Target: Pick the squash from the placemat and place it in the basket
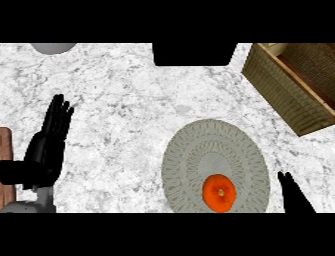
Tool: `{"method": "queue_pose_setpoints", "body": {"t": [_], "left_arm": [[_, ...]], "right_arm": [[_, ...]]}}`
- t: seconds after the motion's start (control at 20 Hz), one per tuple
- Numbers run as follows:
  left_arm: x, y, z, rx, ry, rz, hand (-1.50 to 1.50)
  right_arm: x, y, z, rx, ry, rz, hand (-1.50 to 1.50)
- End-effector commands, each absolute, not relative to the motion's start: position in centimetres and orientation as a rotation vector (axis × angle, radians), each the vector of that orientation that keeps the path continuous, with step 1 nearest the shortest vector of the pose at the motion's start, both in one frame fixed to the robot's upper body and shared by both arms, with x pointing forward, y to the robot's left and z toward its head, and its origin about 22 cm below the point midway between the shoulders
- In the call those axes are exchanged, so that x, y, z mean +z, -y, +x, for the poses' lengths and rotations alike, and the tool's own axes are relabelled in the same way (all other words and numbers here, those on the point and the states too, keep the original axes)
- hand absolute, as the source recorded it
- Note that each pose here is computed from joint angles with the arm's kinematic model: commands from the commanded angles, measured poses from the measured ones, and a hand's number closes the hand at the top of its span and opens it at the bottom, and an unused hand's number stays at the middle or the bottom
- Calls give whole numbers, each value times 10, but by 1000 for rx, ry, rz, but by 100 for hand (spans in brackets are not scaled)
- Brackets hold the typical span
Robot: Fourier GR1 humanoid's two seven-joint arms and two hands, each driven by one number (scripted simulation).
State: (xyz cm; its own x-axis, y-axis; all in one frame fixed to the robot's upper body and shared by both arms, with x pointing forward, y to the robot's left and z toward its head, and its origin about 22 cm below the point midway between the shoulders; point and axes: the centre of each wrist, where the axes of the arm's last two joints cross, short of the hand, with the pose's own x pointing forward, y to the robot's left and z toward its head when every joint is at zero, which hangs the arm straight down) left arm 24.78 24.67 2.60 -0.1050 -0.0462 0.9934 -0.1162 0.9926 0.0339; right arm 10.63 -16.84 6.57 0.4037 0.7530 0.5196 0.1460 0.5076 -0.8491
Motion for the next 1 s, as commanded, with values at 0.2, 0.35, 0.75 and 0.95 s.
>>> {"method": "queue_pose_setpoints", "body": {"t": [0.2, 0.35, 0.75, 0.95], "left_arm": [[37, -233, 244, 25, 1691, 90, 0], [39, -224, 256, 25, 1696, 77, 0], [40, -229, 247, 48, 1688, 82, 0], [38, -235, 248, 39, 1691, 96, 0]], "right_arm": [[142, 131, 84, 565, 932, -927, -150], [154, 125, 91, 582, 907, -976, -150], [151, 122, 92, 626, 756, -1023, -150], [138, 112, 106, 602, 767, -1009, -150]]}}
